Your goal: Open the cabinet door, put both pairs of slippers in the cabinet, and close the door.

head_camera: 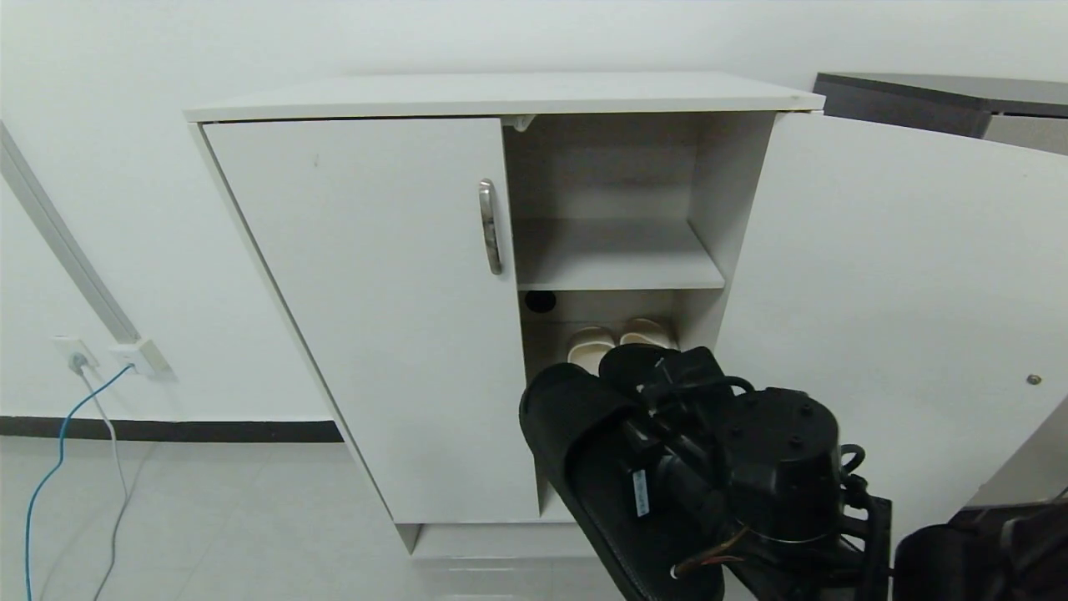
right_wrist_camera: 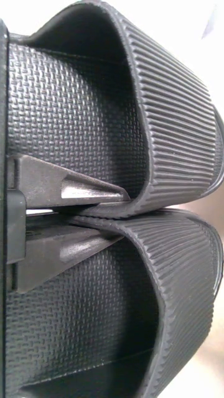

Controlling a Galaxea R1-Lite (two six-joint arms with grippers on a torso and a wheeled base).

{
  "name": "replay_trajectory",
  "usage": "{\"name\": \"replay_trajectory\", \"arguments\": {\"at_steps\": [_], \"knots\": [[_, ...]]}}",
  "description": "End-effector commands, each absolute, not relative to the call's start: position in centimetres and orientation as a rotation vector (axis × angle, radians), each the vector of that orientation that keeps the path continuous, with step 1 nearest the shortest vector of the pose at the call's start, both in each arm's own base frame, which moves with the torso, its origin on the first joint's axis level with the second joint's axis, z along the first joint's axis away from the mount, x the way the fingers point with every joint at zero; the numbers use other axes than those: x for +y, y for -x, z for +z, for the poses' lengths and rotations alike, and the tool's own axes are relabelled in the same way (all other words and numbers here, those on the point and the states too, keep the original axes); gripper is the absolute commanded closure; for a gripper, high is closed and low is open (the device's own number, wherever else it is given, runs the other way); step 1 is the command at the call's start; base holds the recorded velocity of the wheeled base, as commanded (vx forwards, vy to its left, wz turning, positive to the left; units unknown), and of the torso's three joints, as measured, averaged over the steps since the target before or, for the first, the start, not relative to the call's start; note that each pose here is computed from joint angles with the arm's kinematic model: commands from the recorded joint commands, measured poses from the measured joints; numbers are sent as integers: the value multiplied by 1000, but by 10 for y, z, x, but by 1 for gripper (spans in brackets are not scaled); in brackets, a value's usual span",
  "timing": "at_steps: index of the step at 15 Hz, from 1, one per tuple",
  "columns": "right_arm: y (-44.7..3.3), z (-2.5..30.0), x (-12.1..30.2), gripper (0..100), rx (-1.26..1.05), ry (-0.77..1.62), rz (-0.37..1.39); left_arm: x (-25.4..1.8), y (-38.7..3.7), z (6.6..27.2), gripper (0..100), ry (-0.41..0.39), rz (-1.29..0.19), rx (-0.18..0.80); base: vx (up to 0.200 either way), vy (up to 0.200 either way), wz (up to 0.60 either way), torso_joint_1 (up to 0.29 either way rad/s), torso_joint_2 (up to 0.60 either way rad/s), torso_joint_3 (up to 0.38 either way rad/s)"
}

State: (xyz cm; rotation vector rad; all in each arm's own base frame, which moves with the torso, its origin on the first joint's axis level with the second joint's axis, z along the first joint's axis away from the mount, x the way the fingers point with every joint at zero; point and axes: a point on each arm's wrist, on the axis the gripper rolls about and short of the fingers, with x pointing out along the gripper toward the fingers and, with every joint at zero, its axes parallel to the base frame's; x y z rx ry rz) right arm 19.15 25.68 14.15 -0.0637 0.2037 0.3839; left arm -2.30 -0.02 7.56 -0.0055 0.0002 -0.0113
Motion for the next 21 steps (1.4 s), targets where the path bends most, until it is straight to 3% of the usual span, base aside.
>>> {"name": "replay_trajectory", "arguments": {"at_steps": [1, 6, 10, 17, 21], "knots": [[-197, 147, 277, 100, 225, 36, 314, 0, 23, 76, 100, 6, -12, 2, 0, 0, 0, 0, 0, 0], [-197, 166, 299, 100, 329, 10, 168, 0, 23, 76, 100, 6, -12, 2, 0, 0, 0, 0, 0, 0], [-204, 187, 303, 100, 274, 4, 33, 0, 23, 76, 100, 6, -12, 2, 0, 0, 0, 0, 0, 0], [-219, 219, 303, 100, 208, -11, 25, 0, 23, 76, 100, 6, -12, 2, 0, 0, 0, 0, 0, 0], [-241, 222, 304, 100, 190, -38, -13, 0, 23, 76, 100, 6, -12, 2, 0, 0, 0, 0, 0, 0]]}}
